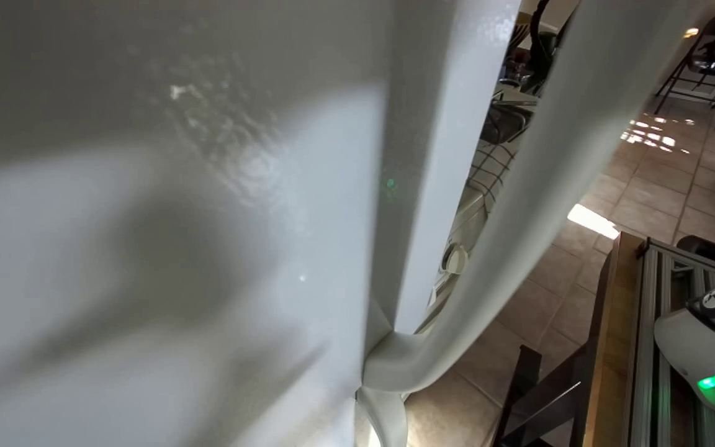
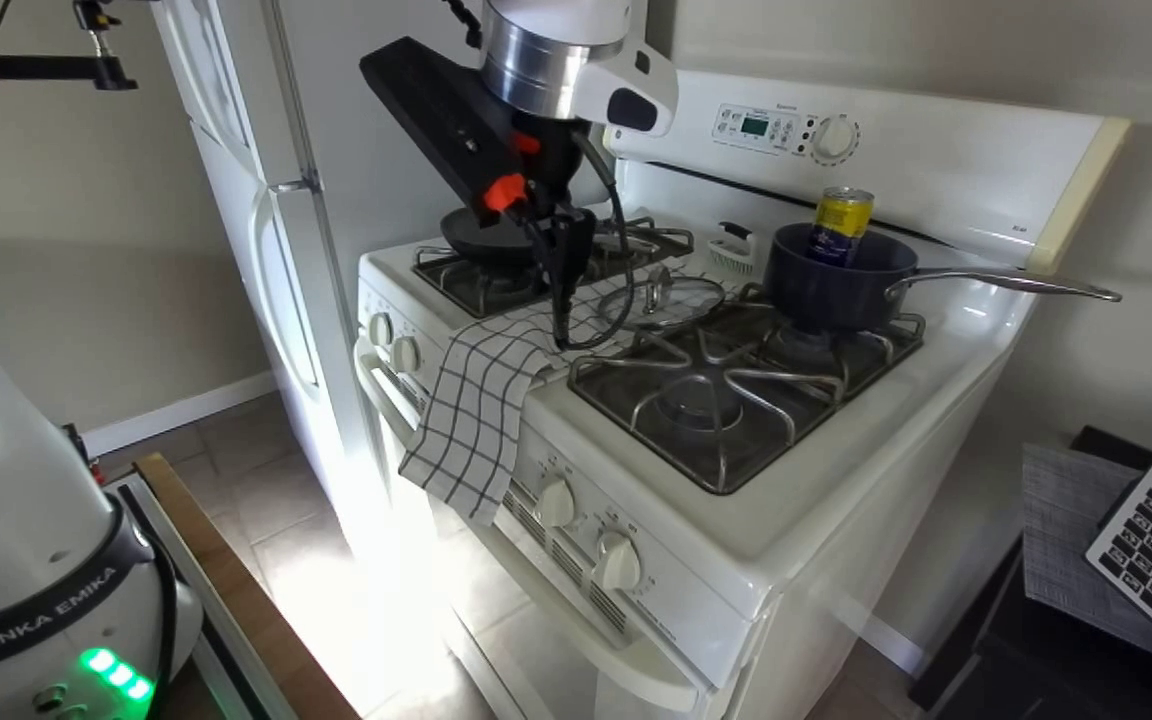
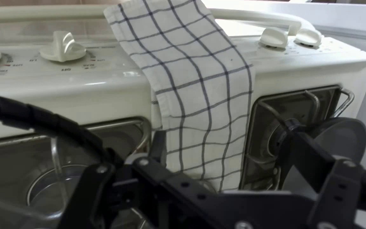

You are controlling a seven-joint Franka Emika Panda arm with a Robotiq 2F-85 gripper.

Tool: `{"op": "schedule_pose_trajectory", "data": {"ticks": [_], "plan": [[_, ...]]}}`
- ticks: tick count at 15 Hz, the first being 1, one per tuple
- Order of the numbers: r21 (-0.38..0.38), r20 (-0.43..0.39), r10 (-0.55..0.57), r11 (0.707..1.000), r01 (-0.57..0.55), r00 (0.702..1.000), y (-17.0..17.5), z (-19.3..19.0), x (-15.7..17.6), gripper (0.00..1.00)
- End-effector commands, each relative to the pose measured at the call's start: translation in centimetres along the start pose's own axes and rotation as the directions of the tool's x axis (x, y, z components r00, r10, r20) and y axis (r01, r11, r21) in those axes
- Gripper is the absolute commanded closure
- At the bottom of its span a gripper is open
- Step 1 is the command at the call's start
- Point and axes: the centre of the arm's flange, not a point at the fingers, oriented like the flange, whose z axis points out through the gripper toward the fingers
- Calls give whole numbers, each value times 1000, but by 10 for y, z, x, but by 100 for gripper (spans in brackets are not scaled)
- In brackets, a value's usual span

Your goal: Put the lid on the pan

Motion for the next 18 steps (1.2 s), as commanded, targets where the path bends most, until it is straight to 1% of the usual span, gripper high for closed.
{"op": "schedule_pose_trajectory", "data": {"ticks": [1, 3, 6, 7, 8, 9, 10, 11, 12, 13, 14, 15, 16, 17, 18], "plan": [[15, -62, -66, 998, 67, 996, 40, -16, 33, 0], [21, -84, -140, 990, 143, 987, 56, -28, 57, 0], [43, -92, -253, 965, 257, 963, 76, -43, 97, 0], [64, -98, -280, 956, 287, 955, 83, -45, 116, 0], [89, -104, -294, 949, 304, 950, 87, -50, 127, 0], [122, -105, -302, 942, 314, 947, 91, -49, 142, 0], [168, -91, -292, 938, 304, 952, 91, -52, 159, 0], [197, -64, -276, 938, 284, 959, 89, -45, 176, 0], [216, -33, -263, 940, 264, 964, 85, -42, 190, 0], [230, -17, -270, 936, 267, 963, 84, -35, 202, 0], [228, -11, -262, 939, 258, 965, 83, -28, 216, 0], [225, -17, -249, 943, 246, 968, 83, -26, 225, 0], [209, -36, -276, 938, 277, 960, 70, -18, 180, 0], [206, -29, -279, 938, 279, 960, 70, -13, 190, 0], [210, -25, -280, 937, 279, 960, 71, -9, 192, 0]]}}
